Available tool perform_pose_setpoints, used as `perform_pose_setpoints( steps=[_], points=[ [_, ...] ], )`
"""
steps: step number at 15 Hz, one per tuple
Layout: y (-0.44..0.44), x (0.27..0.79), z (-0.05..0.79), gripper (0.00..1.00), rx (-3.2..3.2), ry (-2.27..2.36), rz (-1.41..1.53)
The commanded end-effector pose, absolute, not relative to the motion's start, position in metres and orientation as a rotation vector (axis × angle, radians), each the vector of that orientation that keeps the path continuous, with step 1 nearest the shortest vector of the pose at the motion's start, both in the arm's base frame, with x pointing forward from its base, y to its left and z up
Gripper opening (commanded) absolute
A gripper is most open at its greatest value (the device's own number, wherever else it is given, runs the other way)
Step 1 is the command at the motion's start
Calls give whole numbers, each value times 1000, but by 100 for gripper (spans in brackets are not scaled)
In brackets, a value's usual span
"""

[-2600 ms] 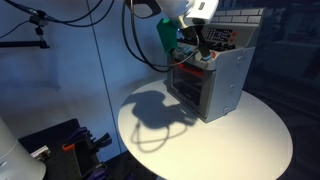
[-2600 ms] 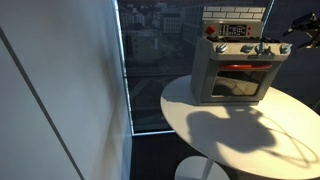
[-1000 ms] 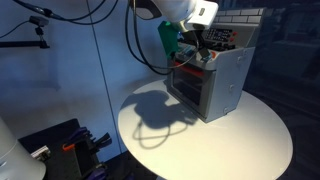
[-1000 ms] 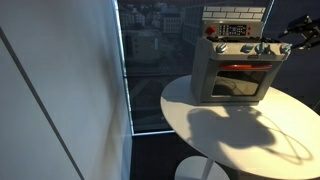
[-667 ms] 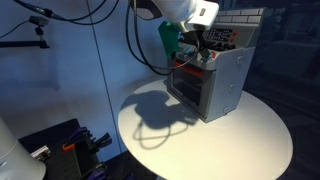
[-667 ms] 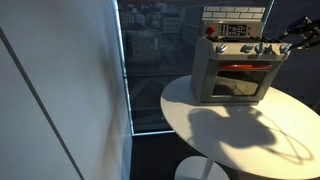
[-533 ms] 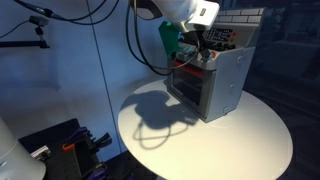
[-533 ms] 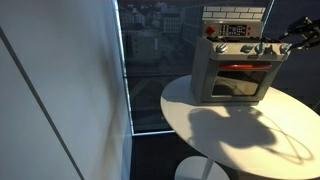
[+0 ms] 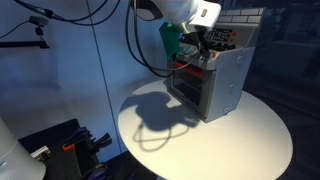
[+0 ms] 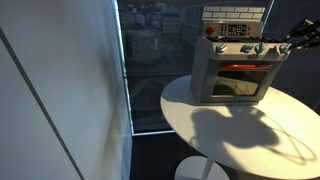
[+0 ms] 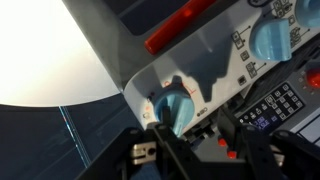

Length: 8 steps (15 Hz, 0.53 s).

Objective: Turn the knob on the far right to the left

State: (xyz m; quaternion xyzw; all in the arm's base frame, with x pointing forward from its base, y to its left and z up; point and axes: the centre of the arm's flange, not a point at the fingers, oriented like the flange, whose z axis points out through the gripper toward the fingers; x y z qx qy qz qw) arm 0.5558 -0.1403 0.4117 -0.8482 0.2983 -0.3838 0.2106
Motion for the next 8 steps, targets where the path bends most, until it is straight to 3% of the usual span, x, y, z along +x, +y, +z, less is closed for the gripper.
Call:
perform_pose_setpoints(
  steps=[1, 3, 4, 8],
  points=[
    [-140, 560, 413, 32, -2331, 794, -1088],
    [-143, 557, 411, 10, -2336, 801, -1088],
    [-144, 557, 410, 4, -2340, 802, -1087],
    [-144, 556, 410, 7, -2344, 804, -1086]
  ],
)
